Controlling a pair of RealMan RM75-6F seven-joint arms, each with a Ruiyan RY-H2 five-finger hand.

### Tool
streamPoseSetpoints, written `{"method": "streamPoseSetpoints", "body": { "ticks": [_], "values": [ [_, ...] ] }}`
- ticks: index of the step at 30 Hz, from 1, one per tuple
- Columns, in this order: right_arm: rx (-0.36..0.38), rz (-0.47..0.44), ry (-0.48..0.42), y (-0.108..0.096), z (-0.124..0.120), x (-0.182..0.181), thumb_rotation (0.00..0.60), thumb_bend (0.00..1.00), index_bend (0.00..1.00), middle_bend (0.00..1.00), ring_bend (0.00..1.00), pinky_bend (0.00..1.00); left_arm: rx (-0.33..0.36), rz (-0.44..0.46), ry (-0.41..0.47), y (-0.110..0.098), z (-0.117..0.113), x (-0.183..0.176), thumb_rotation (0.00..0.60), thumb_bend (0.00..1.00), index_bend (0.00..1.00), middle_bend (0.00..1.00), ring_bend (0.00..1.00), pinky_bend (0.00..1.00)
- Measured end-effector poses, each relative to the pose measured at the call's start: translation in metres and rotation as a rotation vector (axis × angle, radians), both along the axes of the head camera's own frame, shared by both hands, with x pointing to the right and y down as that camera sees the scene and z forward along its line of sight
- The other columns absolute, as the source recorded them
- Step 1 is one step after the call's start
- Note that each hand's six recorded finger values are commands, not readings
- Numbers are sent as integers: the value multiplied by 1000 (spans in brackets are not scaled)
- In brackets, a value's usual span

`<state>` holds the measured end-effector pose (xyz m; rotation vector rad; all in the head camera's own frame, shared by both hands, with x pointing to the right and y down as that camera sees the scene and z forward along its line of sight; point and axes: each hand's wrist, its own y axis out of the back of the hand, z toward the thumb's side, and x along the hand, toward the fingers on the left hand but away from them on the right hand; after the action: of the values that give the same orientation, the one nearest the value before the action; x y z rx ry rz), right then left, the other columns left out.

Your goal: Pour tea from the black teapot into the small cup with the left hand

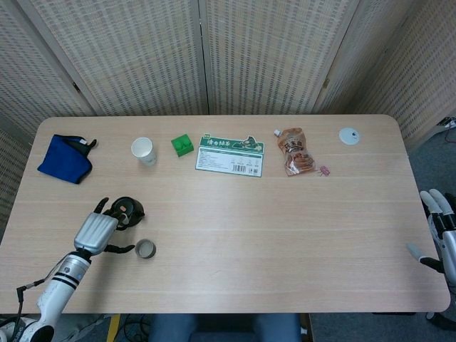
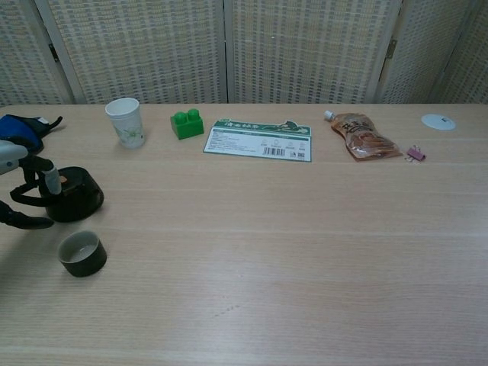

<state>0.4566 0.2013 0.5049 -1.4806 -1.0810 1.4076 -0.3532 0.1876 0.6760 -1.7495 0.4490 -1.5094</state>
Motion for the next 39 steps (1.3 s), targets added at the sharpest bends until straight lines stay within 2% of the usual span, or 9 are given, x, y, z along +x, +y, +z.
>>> {"method": "streamPoseSetpoints", "body": {
  "ticks": [17, 39],
  "values": [
    [-7, 3, 0, 1, 2, 1, 600, 137, 70, 81, 0, 2, 8, 34, -50, -1, 3, -5, 294, 154, 386, 388, 343, 0],
    [-11, 11, 0, 3, 3, 2, 600, 137, 69, 81, 0, 2, -51, 52, -77, 9, 14, -7, 280, 153, 438, 443, 372, 0]
  ]
}}
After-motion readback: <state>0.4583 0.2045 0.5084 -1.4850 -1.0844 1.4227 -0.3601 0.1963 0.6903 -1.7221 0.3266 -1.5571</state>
